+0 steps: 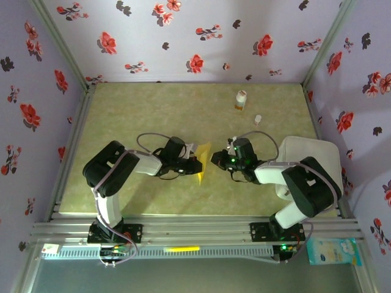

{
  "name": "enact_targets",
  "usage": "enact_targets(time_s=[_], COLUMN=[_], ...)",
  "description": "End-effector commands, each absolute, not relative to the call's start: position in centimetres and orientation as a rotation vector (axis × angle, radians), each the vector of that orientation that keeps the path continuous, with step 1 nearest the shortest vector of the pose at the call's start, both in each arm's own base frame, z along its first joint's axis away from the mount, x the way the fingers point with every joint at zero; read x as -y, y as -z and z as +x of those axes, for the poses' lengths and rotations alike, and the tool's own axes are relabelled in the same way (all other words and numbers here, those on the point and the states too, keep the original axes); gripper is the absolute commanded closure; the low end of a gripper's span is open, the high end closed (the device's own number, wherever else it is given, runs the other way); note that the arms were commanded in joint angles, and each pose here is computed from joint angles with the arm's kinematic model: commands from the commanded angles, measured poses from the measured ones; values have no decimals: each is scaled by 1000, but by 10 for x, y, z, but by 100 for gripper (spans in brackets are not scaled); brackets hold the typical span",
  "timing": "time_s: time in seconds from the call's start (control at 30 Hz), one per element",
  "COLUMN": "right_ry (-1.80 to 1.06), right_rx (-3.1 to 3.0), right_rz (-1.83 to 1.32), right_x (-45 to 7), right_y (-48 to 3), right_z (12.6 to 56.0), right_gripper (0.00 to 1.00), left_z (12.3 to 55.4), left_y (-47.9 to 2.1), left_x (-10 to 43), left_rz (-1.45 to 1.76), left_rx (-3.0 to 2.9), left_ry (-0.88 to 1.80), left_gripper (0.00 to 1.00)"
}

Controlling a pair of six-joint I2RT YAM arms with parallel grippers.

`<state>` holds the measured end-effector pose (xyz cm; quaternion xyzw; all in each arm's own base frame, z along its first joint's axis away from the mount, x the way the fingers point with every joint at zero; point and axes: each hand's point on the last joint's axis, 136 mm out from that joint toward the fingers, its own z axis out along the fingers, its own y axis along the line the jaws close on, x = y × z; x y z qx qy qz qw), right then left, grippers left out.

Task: Fold a paper plane with a square sheet of paper (pick it up from the middle)
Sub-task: Fold the wing for the fifth time at the center of the table.

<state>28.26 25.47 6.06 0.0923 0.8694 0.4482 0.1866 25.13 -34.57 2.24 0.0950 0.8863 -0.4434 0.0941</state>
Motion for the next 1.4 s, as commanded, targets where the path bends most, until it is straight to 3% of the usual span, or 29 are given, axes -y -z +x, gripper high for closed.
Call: enact_targets(time_s=[0.0, 0.4, 1.37], right_ry=[-1360, -1322, -1307], right_rx=[-2389, -2503, -2545], right_rz=[134, 82, 110], right_x=[-276, -291, -281], right_y=[-77, -47, -27], right_z=[286, 298, 321], right_gripper=[94, 96, 94], left_z=[245, 246, 243], left_y=[-4, -3, 10], left_x=[333, 326, 310], left_rz=[227, 220, 167], left_rx=[-2703, -2718, -2769], left_ry=[1303, 1331, 1354], left_gripper=[100, 100, 100])
